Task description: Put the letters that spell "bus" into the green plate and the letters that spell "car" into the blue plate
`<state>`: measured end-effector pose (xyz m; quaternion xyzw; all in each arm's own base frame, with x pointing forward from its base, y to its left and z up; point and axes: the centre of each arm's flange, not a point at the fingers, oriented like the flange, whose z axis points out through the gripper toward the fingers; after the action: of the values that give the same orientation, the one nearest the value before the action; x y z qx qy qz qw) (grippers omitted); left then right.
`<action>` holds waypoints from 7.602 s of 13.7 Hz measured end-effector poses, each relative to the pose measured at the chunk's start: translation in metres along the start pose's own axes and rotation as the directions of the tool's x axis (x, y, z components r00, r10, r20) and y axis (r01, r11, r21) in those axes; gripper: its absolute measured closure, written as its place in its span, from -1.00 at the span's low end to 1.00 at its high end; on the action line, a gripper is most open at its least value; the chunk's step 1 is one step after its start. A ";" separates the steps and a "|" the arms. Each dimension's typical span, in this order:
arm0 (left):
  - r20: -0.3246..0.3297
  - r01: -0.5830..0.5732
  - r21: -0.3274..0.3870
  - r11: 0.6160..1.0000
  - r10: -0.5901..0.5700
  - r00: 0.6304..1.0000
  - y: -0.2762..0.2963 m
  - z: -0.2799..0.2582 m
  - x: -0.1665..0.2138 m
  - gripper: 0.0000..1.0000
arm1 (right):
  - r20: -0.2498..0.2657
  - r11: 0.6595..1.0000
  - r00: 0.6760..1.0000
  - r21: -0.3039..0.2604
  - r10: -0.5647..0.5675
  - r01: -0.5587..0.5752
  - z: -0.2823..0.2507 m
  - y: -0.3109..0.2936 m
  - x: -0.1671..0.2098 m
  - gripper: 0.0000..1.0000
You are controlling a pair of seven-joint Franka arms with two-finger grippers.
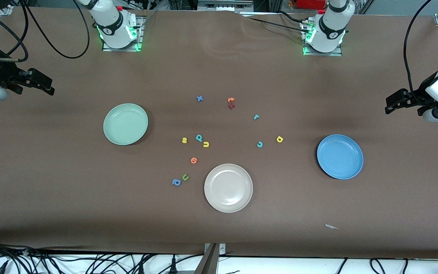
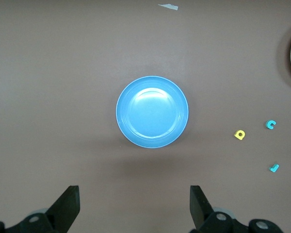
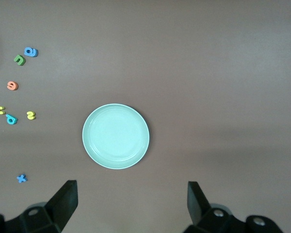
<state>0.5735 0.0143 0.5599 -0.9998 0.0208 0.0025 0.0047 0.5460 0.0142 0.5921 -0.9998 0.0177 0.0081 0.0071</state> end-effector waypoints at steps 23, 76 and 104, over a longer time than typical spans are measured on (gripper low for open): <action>0.038 -0.084 -0.101 0.991 0.088 0.995 0.246 0.328 0.034 -1.00 | 0.130 0.992 0.984 -0.017 -0.119 0.123 0.303 -0.283 0.039 -1.00; 0.106 -0.075 0.005 0.997 0.075 0.992 0.270 0.384 -0.004 0.45 | 0.268 0.997 0.963 -0.051 -0.035 0.050 0.315 -0.158 0.037 -0.98; 0.118 0.100 -0.066 0.993 -0.092 0.989 0.342 0.354 0.033 -0.94 | -0.082 0.693 0.695 0.054 -0.714 0.719 0.421 -0.389 -0.007 0.05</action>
<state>0.5902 -0.3257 0.2024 -0.9973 -0.0279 0.0604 -0.0297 0.5458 0.4094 0.1768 -0.9263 -0.3726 -0.0236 0.0500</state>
